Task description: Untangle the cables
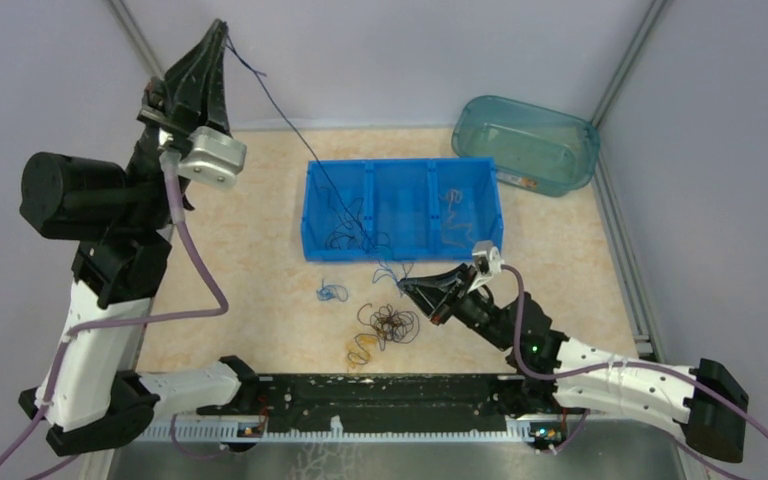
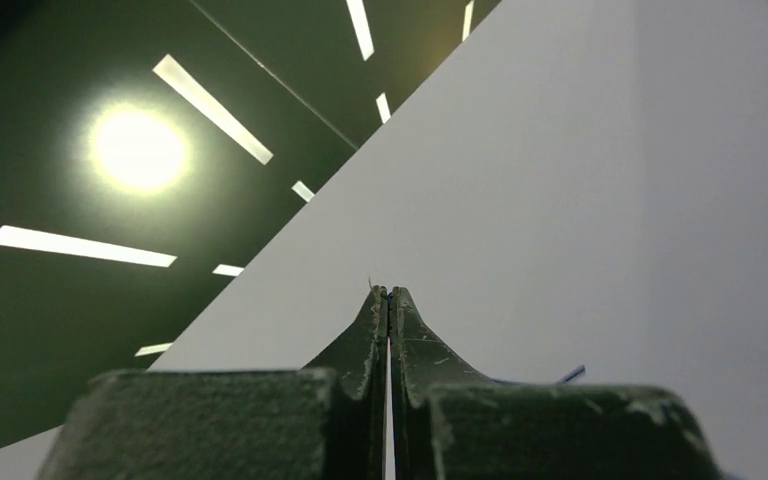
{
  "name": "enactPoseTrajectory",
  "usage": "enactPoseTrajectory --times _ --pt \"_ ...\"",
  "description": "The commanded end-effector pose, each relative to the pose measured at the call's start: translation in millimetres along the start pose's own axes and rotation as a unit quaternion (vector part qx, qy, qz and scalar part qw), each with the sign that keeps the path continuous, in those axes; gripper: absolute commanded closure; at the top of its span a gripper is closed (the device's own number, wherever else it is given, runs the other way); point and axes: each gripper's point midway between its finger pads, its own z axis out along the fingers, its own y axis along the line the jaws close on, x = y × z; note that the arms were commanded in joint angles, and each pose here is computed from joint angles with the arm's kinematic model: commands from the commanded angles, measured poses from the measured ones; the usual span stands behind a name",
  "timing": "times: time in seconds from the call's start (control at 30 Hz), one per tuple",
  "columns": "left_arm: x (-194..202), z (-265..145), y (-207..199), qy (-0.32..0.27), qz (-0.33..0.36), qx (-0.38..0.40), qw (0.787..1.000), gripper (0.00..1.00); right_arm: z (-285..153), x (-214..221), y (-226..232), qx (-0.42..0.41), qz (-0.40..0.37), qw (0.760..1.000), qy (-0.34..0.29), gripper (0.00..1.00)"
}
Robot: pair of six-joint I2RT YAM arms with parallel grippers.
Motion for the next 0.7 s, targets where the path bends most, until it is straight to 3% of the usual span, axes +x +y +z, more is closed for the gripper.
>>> enactPoseTrajectory --times 0.0,0.27,0.67 --pt "-29 -16 73 -0.024 0.019 -0.107 0.994 1.00 -7 7 -8 0.018 0.018 1.000 0.000 0.96" --pt "-27 -14 50 -0.031 -0.016 -0.067 0.997 1.00 -10 12 -13 0.030 0.024 0.999 0.007 1.00" --pt "-48 -3 106 -0.048 0.136 -0.165 0.976 1.00 -41 43 -60 0.139 0.031 0.989 0.049 1.00"
